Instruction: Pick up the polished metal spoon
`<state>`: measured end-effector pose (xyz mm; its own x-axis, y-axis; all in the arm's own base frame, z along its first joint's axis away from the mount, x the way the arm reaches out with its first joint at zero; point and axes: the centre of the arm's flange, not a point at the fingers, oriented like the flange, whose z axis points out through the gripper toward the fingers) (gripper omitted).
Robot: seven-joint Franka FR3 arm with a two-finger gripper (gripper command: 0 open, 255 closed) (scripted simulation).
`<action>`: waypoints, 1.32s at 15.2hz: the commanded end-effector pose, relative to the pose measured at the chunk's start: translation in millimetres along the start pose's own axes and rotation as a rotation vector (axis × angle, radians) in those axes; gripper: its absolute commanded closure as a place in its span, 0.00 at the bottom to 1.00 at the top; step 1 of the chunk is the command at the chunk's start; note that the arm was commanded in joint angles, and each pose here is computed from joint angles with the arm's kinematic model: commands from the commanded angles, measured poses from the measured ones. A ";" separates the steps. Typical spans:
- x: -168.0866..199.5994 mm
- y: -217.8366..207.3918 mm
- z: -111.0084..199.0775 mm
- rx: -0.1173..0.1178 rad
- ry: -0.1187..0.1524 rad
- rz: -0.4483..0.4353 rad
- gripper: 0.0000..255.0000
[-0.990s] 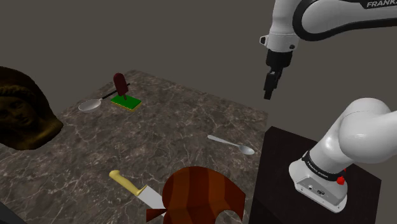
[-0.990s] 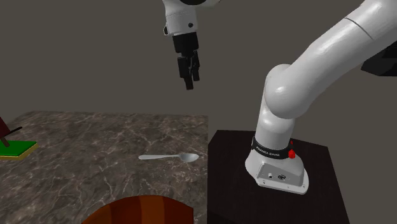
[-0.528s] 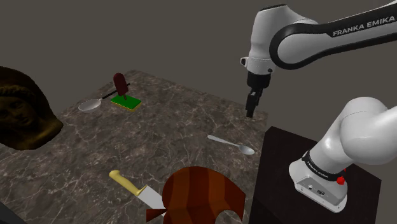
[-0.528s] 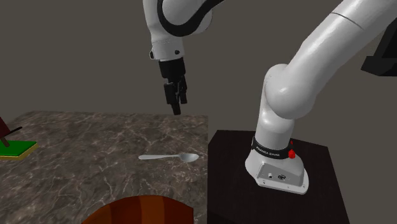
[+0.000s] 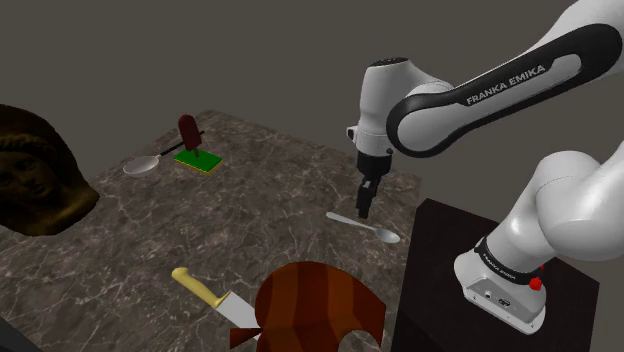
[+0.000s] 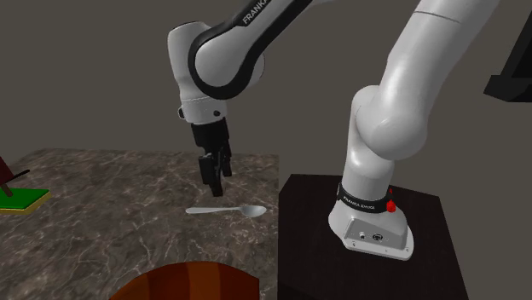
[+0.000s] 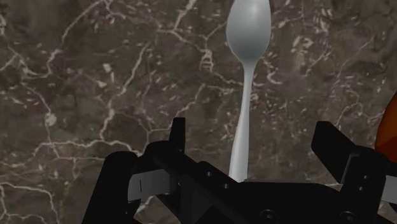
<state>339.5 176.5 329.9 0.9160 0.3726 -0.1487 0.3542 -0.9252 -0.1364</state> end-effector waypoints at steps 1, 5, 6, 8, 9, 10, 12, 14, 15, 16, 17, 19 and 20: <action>10.2 -12.6 16.8 0.011 0.004 -0.022 0.00; 12.9 -10.8 32.9 0.011 0.004 -0.022 0.00; 13.6 -10.1 38.0 0.011 0.004 -0.022 0.00; 15.2 -8.7 48.4 0.011 0.004 -0.022 0.00; 16.5 -7.5 56.5 0.011 0.004 -0.022 0.00; 16.5 -7.5 56.5 0.011 0.004 -0.022 0.00; 15.5 -6.8 56.5 0.011 0.004 -0.022 1.00; 15.4 -7.0 56.4 0.011 0.004 -0.022 1.00; 15.7 -6.7 56.1 0.011 0.004 -0.022 1.00; 15.7 -6.6 56.4 0.011 0.004 -0.022 1.00; 15.9 -6.7 56.6 0.011 0.004 -0.022 1.00; 15.8 -6.8 56.5 0.011 0.004 -0.022 1.00; 15.8 -6.8 56.4 0.011 0.004 -0.022 1.00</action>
<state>341.4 192.3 273.9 0.9093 0.3918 -0.1401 0.3716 -0.9162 -0.1501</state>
